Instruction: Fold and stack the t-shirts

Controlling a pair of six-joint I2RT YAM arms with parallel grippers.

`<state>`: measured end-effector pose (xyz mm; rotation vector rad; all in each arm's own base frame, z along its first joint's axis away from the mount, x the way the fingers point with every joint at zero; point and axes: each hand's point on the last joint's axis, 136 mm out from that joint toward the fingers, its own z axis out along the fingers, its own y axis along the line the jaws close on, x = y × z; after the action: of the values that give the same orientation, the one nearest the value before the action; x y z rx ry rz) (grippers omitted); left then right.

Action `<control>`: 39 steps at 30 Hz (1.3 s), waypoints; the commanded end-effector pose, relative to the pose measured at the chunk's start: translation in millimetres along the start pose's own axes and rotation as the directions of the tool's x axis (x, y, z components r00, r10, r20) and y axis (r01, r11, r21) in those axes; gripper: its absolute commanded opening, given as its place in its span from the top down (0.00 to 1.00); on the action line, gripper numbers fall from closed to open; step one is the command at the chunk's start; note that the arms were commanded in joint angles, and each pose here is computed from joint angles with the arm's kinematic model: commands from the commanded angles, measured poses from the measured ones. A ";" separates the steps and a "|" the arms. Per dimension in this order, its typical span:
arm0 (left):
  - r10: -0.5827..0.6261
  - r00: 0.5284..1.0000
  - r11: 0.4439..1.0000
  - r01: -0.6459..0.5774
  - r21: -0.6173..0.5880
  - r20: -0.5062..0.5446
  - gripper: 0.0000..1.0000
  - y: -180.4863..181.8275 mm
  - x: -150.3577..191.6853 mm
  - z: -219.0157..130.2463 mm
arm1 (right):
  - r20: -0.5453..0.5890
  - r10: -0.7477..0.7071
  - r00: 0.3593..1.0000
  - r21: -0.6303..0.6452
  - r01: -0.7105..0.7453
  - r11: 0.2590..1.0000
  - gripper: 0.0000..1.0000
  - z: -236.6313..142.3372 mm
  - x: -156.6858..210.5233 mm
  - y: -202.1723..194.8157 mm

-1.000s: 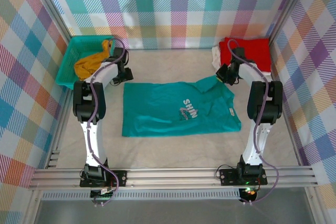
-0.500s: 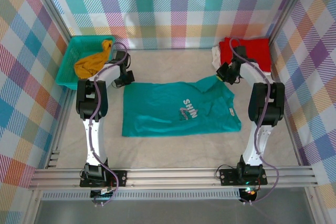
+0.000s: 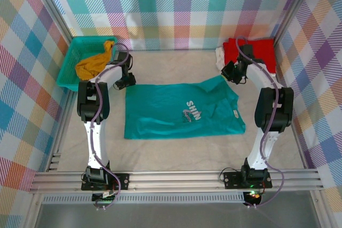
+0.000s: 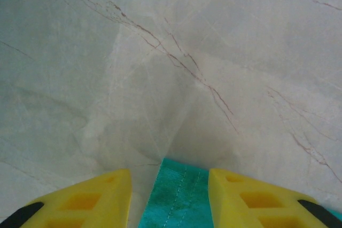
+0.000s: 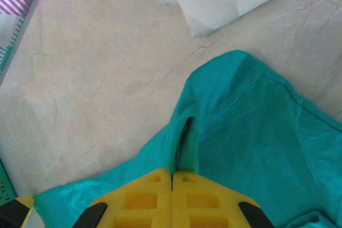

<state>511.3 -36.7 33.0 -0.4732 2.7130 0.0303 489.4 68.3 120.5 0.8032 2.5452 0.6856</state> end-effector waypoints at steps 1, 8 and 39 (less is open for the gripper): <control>-0.008 1.000 1.000 0.008 0.021 -0.015 0.59 -2.5 -0.3 3.1 | 0.016 0.010 1.000 -0.008 -0.010 1.000 1.00 -15.4 1.2 4.3; 0.008 1.000 0.999 -0.007 0.052 -0.012 0.89 -10.9 -5.0 7.1 | 0.018 0.009 1.000 -0.026 -0.009 1.000 1.00 -20.6 1.3 9.7; 0.244 0.953 0.943 -0.190 -0.272 0.180 1.00 46.1 38.5 -68.8 | -0.068 0.266 0.962 -0.186 -0.274 0.944 1.00 -94.3 69.9 -22.7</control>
<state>436.8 -21.2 58.0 -0.2443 2.6298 0.3392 387.0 65.3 163.5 1.0690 2.3984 0.9939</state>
